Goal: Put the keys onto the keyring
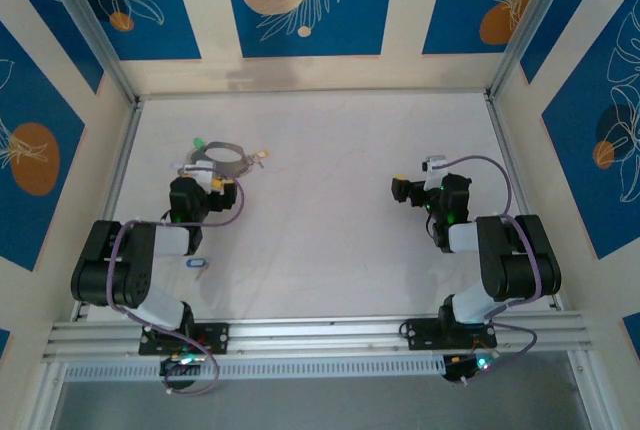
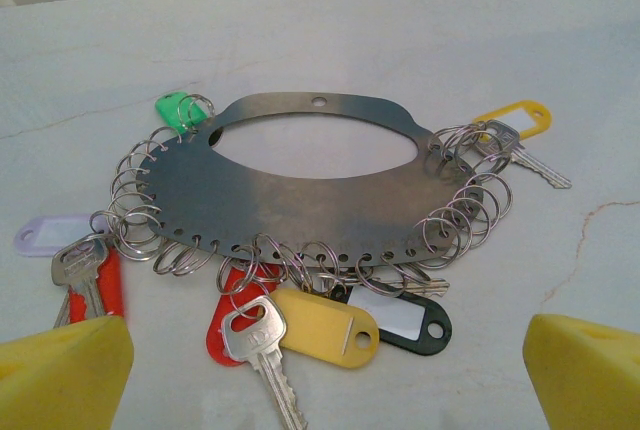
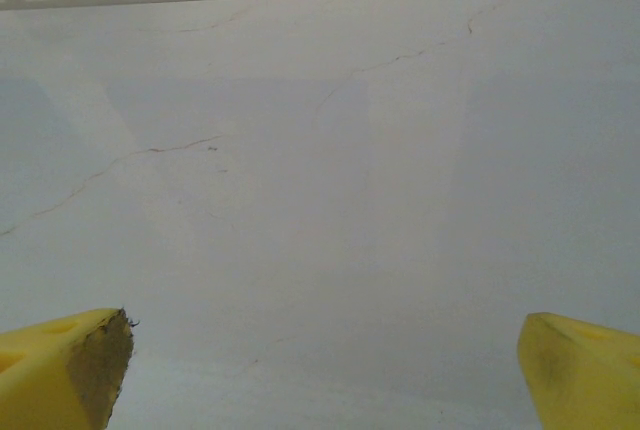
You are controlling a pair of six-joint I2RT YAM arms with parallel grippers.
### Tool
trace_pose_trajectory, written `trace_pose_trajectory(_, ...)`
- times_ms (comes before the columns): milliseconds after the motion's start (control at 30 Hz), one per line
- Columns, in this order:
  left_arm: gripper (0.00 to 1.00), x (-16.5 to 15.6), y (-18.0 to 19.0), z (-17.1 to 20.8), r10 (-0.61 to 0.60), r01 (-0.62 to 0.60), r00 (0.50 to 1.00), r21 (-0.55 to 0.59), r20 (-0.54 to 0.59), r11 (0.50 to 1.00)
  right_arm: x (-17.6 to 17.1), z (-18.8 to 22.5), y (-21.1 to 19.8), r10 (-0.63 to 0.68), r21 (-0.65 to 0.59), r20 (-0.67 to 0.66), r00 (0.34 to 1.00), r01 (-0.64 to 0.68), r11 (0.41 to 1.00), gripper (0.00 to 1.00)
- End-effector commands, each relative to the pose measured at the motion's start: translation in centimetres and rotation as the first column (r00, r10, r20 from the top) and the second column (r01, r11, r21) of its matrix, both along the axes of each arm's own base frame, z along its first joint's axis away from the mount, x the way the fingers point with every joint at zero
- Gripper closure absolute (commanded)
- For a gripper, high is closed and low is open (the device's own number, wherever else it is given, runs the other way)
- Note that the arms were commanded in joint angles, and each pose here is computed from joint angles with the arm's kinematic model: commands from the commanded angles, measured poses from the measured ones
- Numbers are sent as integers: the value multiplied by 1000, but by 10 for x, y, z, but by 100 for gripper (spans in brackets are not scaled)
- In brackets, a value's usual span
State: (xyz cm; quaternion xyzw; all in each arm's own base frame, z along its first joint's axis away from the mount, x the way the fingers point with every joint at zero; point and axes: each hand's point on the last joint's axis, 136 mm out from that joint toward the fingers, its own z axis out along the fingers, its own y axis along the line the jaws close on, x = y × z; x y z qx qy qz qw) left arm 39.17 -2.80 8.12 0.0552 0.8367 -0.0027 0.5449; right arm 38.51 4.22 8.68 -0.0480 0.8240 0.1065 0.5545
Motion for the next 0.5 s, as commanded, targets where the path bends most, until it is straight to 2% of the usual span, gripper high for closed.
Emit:
trace_pose_trajectory(0, 0, 5, 0, 6, -13, 13, 1000, 5, 18, 1000, 9, 8, -7, -27, 7, 10, 1000, 27, 1000, 1)
trace_pose_trajectory(33, 0, 5, 0, 6, -13, 13, 1000, 5, 18, 1000, 11, 8, -12, -60, 10, 0, 998, 60, 998, 1)
trace_pose_trajectory(333, 0, 4, 3, 15, 7, -7, 1000, 9, 25, 1000, 9, 8, -13, -52, 32, -1, 999, 52, 998, 1)
trace_pose_trajectory(467, 0, 0, 8, 41, 49, -49, 999, 11, -21, 999, -4, 12, -41, -229, 52, 67, 971, 226, 973, 1)
